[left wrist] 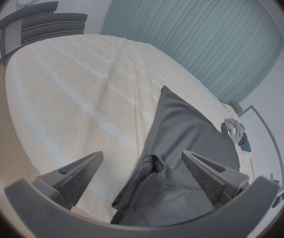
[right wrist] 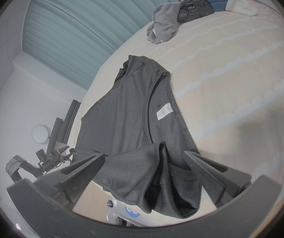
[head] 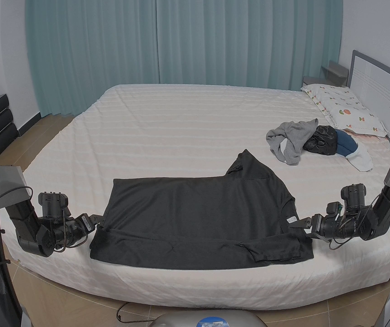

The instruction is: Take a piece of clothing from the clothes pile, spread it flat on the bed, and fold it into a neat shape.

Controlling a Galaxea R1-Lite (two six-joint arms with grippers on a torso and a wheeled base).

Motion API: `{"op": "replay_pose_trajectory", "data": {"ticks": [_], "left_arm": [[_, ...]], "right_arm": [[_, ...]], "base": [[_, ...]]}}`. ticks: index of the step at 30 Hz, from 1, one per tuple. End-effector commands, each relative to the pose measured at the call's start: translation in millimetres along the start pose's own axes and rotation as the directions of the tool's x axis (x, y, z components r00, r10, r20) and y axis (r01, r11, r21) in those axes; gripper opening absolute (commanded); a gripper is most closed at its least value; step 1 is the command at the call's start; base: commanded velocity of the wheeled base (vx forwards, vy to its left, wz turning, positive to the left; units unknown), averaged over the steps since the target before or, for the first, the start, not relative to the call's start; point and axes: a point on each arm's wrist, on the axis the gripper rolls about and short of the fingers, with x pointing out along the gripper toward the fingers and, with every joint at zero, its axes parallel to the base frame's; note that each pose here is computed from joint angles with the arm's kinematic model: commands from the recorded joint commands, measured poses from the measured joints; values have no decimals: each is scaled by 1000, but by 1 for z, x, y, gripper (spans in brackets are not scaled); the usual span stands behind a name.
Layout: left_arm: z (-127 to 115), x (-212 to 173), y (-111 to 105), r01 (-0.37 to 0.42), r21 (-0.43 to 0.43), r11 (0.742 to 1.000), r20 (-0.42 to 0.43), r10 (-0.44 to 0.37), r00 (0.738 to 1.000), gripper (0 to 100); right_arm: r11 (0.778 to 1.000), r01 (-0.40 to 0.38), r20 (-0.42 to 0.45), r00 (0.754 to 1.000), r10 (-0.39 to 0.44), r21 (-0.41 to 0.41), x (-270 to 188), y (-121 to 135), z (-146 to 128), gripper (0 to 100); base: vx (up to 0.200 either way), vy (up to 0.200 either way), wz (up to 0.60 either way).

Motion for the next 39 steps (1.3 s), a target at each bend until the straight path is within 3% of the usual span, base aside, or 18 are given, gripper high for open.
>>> {"op": "replay_pose_trajectory", "data": {"ticks": [1,6,13,22,29,39], "left_arm": [[11,-9,6,-4,-46,999,37,6,999,100],[17,-11,7,10,-151,989,59,-1,998,100],[15,-13,6,12,-149,989,53,-4,999,100],[22,-40,5,150,-162,975,17,-149,989,100],[7,-49,0,193,-143,971,-67,-204,977,100],[-9,-35,5,166,-115,979,-134,-181,974,100]], "right_arm": [[1000,-12,0,1000,12,12,-3,-1,-7,100],[999,-29,30,999,29,26,-4,-1,-10,100],[996,-46,61,997,42,75,-4,-1,-8,100],[996,-44,58,998,39,83,-3,-3,-9,100],[996,-42,56,998,38,83,-2,-4,-9,100],[996,-42,52,998,38,82,-1,-4,-10,100]], "base": [[0,0,0],[80,0,0],[200,0,0],[0,0,0],[0,0,0],[0,0,0]]}}
